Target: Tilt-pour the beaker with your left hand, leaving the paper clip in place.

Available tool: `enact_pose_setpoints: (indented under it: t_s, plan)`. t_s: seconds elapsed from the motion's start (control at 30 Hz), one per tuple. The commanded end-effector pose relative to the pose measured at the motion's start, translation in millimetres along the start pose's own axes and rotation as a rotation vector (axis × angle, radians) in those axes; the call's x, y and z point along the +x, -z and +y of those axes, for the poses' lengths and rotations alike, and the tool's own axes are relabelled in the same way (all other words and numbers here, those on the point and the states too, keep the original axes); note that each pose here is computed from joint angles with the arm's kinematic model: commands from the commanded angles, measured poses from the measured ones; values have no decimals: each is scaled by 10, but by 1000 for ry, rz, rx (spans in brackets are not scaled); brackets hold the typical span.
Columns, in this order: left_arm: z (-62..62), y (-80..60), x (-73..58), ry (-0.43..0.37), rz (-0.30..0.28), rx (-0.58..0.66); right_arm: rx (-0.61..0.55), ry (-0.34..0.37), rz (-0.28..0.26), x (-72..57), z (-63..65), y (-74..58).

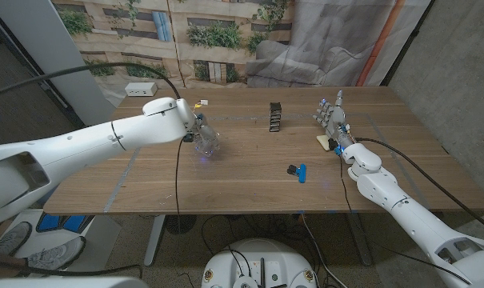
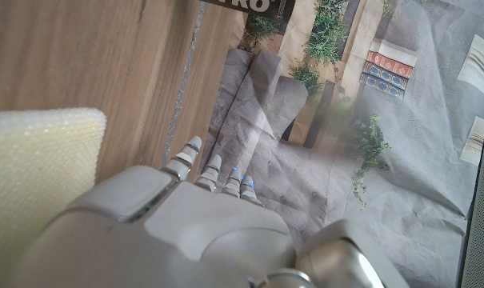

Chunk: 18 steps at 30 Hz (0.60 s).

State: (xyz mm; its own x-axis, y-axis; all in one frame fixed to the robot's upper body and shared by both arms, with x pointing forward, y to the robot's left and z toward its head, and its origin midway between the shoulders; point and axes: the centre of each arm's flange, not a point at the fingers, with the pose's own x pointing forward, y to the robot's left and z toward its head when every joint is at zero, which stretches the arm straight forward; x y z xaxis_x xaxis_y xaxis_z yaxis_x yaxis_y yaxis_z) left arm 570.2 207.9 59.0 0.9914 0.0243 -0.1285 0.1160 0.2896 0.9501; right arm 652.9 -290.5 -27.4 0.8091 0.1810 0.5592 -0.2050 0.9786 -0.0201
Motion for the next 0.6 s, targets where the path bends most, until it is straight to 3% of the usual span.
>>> enact_pose_setpoints:
  t_s: [0.03, 0.6]
  plan:
    - [77, -149, -12, 30, 18, 61, 0, 0, 0, 0, 0, 0]
    - [19, -73, -18, 39, 65, 81, 0, 0, 0, 0, 0, 0]
